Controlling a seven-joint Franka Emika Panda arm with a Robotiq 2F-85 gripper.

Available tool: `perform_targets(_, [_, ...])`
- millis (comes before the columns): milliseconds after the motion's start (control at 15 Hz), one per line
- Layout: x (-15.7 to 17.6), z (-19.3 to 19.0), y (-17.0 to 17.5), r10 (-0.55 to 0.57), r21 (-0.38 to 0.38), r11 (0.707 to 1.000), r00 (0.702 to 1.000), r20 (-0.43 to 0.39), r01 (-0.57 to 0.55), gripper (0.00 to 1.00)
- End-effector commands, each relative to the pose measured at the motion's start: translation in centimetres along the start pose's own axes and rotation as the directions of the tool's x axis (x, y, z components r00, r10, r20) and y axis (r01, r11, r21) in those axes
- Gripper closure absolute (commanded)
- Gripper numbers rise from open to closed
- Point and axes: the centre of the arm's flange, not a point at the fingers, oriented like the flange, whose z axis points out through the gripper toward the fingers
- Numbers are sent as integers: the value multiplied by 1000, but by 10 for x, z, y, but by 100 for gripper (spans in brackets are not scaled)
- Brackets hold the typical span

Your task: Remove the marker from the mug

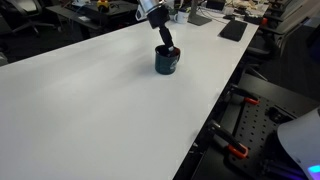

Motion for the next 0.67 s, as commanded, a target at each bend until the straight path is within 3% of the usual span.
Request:
perform_targets(0, [-12, -14, -9, 50, -19, 999, 999, 4, -50, 0])
perform_targets(400, [-16, -18, -7, 82, -26, 996, 997, -4, -82, 0])
perform_targets(600, [-22, -18, -3, 167, -41, 985, 986, 10, -166, 0])
